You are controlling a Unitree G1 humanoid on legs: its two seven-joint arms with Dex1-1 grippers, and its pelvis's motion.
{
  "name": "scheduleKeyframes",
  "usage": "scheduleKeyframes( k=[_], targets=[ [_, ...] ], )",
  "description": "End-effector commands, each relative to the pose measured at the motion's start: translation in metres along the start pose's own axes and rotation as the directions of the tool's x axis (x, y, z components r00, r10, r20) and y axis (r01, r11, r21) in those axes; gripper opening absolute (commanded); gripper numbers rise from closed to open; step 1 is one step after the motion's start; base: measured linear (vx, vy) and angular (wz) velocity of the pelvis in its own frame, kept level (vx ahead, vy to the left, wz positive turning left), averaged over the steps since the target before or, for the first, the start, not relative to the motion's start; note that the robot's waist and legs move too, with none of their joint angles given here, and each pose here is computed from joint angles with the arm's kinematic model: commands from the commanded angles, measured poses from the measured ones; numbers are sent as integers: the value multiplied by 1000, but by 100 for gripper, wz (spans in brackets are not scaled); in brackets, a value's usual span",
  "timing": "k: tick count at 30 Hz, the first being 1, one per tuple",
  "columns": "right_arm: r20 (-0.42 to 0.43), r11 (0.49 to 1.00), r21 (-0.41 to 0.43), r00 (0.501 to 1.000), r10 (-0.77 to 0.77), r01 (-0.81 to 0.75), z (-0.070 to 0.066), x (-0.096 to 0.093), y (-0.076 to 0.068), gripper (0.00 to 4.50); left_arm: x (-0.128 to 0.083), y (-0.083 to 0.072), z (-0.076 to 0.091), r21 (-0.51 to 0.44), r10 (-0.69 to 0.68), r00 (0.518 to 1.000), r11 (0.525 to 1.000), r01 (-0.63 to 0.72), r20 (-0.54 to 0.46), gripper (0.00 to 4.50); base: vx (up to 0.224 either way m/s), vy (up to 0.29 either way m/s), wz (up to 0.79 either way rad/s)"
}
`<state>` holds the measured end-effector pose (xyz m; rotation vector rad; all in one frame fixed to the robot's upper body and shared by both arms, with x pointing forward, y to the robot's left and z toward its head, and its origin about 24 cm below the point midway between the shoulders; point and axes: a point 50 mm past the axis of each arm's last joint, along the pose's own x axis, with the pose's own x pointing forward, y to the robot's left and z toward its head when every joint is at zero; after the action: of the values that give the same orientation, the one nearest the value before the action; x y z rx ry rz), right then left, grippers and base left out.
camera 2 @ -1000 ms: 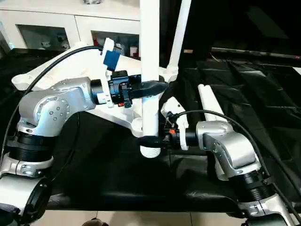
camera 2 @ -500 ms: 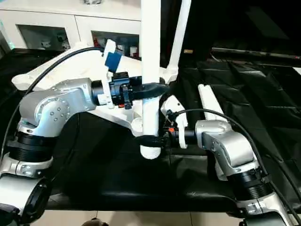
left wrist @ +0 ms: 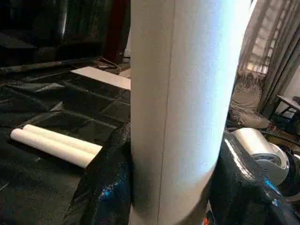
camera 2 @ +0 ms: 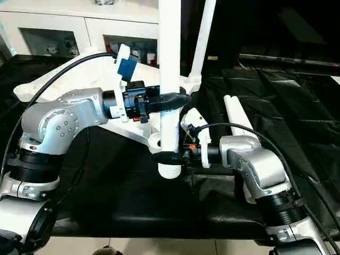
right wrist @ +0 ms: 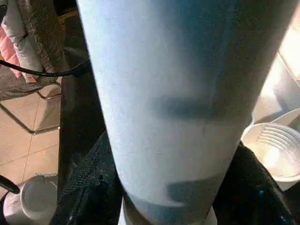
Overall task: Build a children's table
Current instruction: Pick table leg
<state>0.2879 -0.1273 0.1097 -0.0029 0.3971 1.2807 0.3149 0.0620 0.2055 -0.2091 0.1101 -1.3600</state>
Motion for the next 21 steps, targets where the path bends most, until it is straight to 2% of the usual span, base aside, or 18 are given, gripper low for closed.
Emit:
scheduleKeyframes(
  k=[1, 3, 4, 5, 8, 10, 12, 15, 18, 19, 21],
  targets=[
    [18, 1000, -19, 1000, -15, 15, 7, -3, -2, 197, 2, -4, 3, 10, -24, 1000, 1000, 24, 13, 180, 0, 0, 0],
    [20, 1000, -19, 1000, -16, 17, 6, -3, -2, 195, 2, -3, 3, 16, -10, 1000, 1000, 9, 13, 180, 0, 0, 0],
    [21, 1000, -20, 1000, -17, 17, 7, -3, -2, 194, 2, -2, 3, 19, -1, 1000, 1000, 1, 12, 236, 0, 0, 0],
    [26, 999, -22, 999, -24, 25, 7, -3, -3, 194, 2, -2, 4, 19, -9, 1000, 1000, 9, 8, 250, 0, 0, 0],
    [33, 999, -26, 999, -36, 37, 7, -2, -4, 193, 2, -5, 4, 1, -37, 999, 999, 37, 17, 258, 0, 0, 0],
    [60, 997, -31, 996, -66, 67, 9, -1, -6, 193, 1, -5, 8, 7, -38, 996, 999, 38, 76, 292, 0, 0, 0],
    [127, 991, -17, 984, -127, 130, 15, 0, -11, 193, -1, 1, 18, 38, 25, 974, 999, -35, 225, 301, 0, 0, 0],
    [188, 980, 14, 962, -195, 196, 20, 0, -17, 193, -6, 8, 23, 30, 81, 943, 995, -96, 323, 319, 0, 0, 0],
    [303, 930, 129, 879, -367, 344, 29, -2, -32, 193, -21, 25, 28, -72, 207, 851, 978, -197, 482, 323, 0, 0, 0],
    [335, 902, 180, 838, -430, 391, 31, -4, -37, 193, -29, 29, 26, -105, 233, 831, 972, -208, 505, 323, 0, 0, 0],
    [366, 847, 258, 764, -532, 465, 31, -9, -44, 193, -41, 32, 20, -129, 250, 821, 968, -214, 514, 323, 0, 0, 0]
  ],
)
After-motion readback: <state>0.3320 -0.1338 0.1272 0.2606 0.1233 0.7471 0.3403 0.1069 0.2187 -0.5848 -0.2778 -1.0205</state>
